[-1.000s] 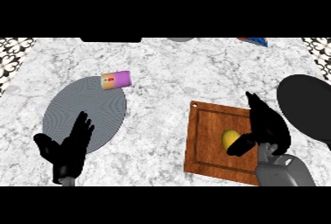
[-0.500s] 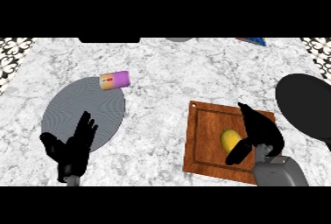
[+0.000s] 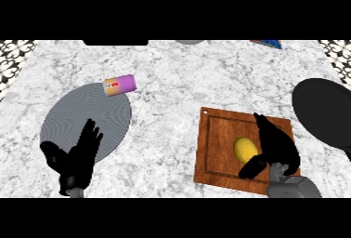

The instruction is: Pick the lemon from the cutting board and place it in the pan

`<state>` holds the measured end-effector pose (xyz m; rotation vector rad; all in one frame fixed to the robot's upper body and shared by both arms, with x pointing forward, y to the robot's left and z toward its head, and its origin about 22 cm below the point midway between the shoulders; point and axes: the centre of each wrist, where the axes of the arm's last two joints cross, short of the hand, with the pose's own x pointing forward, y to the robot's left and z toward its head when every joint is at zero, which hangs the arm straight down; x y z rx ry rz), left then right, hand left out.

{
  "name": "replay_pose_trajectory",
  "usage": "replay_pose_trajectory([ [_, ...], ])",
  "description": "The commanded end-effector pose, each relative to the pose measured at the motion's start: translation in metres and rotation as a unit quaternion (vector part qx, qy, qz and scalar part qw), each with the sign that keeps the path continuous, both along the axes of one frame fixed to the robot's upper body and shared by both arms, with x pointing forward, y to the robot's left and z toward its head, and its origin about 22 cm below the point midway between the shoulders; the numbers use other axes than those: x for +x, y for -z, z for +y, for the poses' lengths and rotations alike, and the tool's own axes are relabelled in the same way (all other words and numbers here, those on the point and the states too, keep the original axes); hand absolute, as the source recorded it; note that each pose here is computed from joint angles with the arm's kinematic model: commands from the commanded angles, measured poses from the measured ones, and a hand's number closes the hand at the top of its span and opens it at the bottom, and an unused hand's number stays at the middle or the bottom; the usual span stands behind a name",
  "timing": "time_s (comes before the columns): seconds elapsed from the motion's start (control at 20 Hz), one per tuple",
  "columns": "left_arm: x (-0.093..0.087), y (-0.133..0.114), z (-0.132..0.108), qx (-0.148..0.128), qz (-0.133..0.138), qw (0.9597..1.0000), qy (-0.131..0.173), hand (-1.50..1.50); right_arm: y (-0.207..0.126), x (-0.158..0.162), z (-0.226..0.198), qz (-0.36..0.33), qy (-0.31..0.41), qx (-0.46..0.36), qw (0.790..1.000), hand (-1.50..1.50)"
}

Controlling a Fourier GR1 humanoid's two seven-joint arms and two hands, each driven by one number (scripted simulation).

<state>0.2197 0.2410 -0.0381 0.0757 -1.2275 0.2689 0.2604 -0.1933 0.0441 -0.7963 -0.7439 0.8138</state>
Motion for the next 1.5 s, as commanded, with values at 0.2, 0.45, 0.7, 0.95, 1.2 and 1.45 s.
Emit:
replay_pose_trajectory([
  [0.2, -0.009, 0.005, 0.013, 0.004, -0.005, 1.0000, 0.006, 0.00, 0.030, 0.016, -0.009, 0.016, 0.008, -0.022, 1.000, -1.50],
  [0.45, 0.013, 0.002, 0.009, 0.000, 0.004, 1.0000, 0.007, 0.00, 0.054, 0.013, 0.002, -0.035, -0.067, -0.010, 0.997, 1.50],
  [0.7, -0.005, -0.001, 0.024, -0.002, 0.003, 1.0000, 0.004, 0.00, 0.043, 0.021, -0.018, -0.039, -0.062, -0.023, 0.997, 1.50],
  [0.95, -0.012, -0.005, 0.006, -0.002, -0.005, 1.0000, -0.005, 0.00, 0.062, -0.012, 0.000, -0.046, -0.097, -0.031, 0.994, 1.50],
  [1.2, -0.009, 0.012, 0.001, 0.009, -0.002, 1.0000, -0.001, 0.00, 0.065, -0.046, 0.005, -0.044, -0.270, -0.016, 0.962, 1.50],
  [1.45, 0.003, 0.013, 0.010, 0.007, -0.006, 1.0000, -0.003, 0.00, 0.065, -0.067, -0.012, -0.101, -0.281, -0.056, 0.953, 1.50],
])
